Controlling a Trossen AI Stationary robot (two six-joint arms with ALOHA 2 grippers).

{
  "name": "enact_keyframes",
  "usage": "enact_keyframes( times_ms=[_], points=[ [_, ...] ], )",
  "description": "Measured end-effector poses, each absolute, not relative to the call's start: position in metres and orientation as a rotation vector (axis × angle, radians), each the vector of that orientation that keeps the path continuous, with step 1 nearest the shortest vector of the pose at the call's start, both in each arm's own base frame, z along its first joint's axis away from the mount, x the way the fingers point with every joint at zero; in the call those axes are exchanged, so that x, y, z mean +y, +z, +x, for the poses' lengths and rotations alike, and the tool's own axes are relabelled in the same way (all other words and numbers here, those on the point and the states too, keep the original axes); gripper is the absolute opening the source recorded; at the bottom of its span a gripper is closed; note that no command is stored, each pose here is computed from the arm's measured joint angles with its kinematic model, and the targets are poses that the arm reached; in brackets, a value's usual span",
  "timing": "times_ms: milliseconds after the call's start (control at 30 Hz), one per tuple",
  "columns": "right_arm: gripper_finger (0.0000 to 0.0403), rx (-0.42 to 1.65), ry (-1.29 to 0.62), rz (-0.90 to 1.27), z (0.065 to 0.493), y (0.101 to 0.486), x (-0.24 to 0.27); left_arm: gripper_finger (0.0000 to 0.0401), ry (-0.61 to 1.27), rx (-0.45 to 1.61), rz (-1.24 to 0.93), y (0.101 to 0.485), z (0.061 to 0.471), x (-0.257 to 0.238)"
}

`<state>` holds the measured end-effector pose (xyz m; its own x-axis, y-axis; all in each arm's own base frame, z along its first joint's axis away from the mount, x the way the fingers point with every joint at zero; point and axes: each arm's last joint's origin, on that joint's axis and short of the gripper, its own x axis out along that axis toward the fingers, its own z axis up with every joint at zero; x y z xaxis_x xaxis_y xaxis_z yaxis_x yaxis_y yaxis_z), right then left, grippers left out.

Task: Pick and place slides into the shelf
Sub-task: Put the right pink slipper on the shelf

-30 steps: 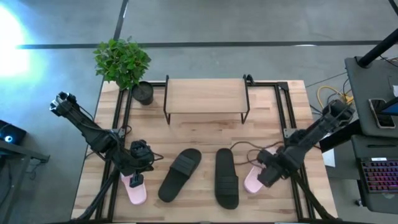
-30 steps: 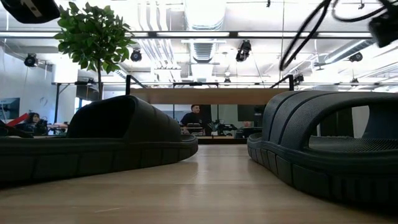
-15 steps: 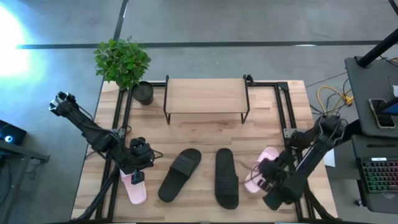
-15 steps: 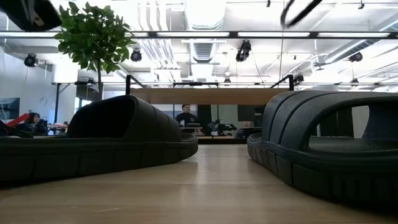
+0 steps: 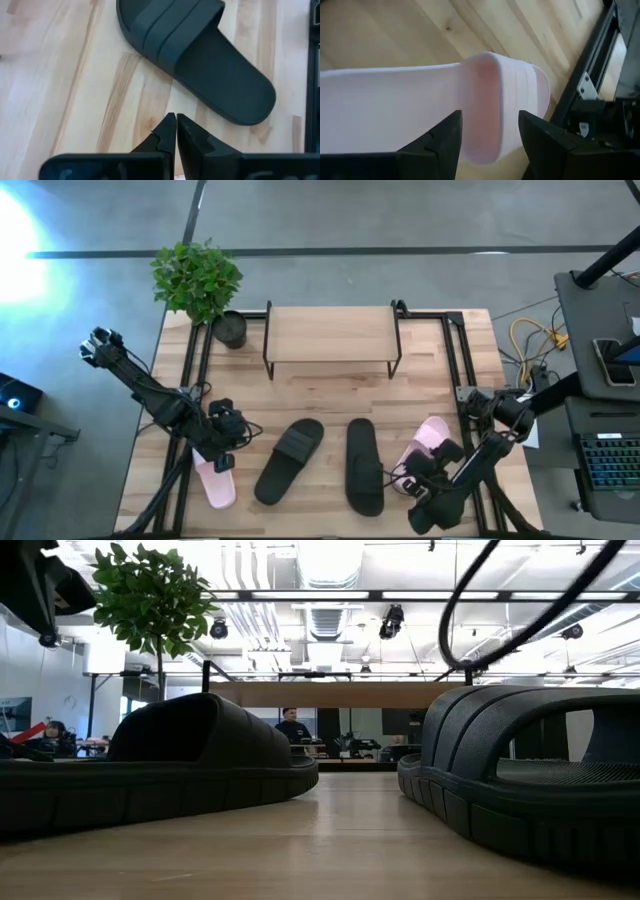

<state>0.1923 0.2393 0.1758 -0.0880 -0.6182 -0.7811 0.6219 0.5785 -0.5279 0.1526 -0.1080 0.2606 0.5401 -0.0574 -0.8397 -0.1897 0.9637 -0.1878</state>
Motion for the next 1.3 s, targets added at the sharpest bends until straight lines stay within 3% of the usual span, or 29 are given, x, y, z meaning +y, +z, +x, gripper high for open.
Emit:
enact_keyframes(
  times_ms=[267,467,867,1000,1200,1300],
  points=[
    [0.0187,1.342,-1.215,0.037,0.179,0.157,0.215,0.0000,0.086,0.997,-0.276,0.261,0.153,-0.107],
    [0.0187,1.423,-1.075,0.051,0.182,0.148,0.206,0.0000,0.095,0.991,-0.291,0.262,0.154,-0.103],
    [0.0183,1.413,-1.206,-0.114,0.162,0.132,0.179,0.0000,0.104,0.978,-0.305,0.264,0.154,-0.100],
    [0.0145,1.412,-1.212,-0.123,0.159,0.126,0.174,0.0000,0.113,0.976,-0.310,0.265,0.155,-0.098],
    [0.0028,1.387,-1.139,-0.123,0.161,0.122,0.176,0.0000,0.140,0.968,-0.318,0.265,0.157,-0.095],
    [0.0015,1.370,-1.127,-0.102,0.165,0.124,0.179,0.0000,0.148,0.966,-0.322,0.265,0.158,-0.093]
  ],
)
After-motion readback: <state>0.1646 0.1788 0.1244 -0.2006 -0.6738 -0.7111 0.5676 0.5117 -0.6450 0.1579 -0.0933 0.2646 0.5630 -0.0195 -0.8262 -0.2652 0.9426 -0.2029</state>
